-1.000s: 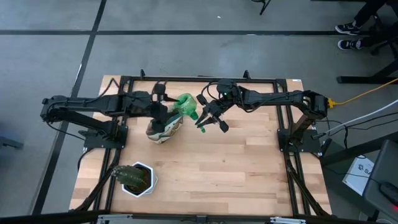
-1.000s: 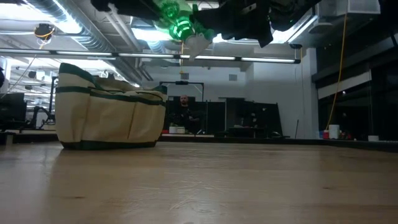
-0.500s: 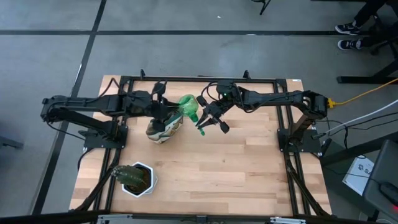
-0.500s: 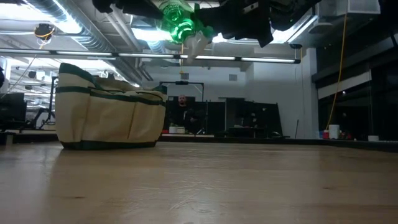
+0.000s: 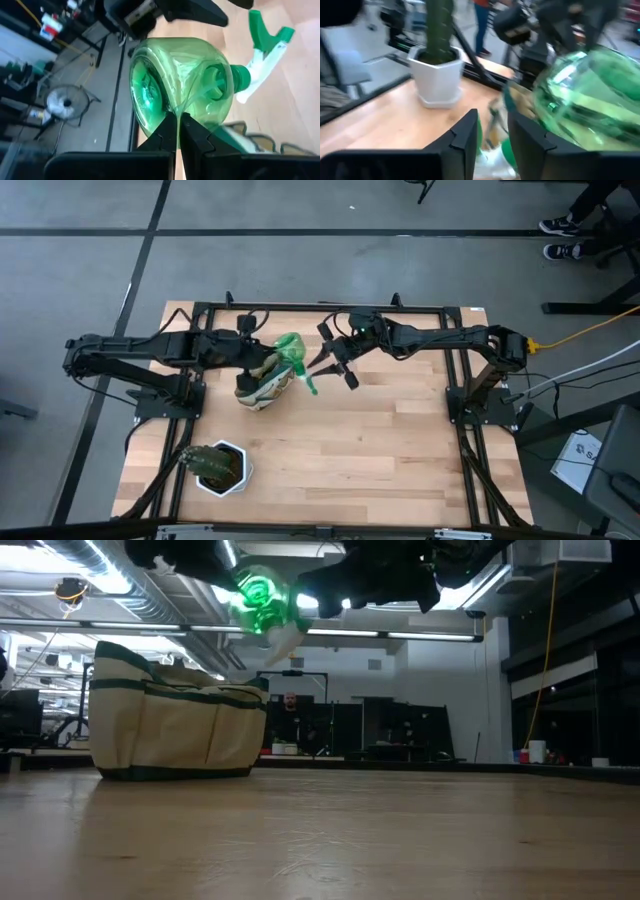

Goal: Pick & Place Garden tools in Gardening bag
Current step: Put the green spray bottle into the white gardening bag

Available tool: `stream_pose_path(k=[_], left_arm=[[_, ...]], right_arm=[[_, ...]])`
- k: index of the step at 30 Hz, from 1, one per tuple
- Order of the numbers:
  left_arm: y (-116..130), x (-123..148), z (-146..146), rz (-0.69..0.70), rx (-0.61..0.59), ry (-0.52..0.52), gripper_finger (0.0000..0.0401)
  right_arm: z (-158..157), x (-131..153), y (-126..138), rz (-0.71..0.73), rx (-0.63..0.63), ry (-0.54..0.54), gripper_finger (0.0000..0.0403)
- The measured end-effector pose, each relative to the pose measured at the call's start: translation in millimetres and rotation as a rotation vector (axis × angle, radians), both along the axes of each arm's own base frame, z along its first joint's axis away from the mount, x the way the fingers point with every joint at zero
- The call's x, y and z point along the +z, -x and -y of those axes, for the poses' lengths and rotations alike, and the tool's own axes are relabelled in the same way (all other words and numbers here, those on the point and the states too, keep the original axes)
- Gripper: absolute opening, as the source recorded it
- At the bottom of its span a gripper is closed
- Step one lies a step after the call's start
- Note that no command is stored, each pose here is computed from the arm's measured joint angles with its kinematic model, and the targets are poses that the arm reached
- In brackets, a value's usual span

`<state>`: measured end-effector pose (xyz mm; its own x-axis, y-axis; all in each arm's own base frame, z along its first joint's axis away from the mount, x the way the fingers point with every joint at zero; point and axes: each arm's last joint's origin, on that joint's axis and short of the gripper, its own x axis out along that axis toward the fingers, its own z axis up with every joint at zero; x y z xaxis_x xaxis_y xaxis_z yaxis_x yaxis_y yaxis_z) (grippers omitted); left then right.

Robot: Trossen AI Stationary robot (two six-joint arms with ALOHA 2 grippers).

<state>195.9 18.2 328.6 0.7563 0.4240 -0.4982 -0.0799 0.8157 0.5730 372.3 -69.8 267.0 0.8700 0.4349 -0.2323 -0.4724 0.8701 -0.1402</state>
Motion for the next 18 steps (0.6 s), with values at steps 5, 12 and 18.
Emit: stream_pose_path(k=[5, 12, 18], left_arm=[[11.6, 1.2, -0.4, -0.020, 0.041, -0.004, 0.0002], [29.0, 10.2, 4.1, -0.028, 0.069, -0.146, 0.0002], [47.1, 12.9, 6.7, -0.031, 0.149, -0.178, 0.0002]], right_arm=[[3.5, -0.6, -0.4, -0.009, -0.075, 0.017, 0.0124], [3.4, -0.7, -0.4, -0.012, -0.075, 0.014, 0.0128], [3.2, -2.5, 0.2, -0.032, -0.075, 0.010, 0.0128]])
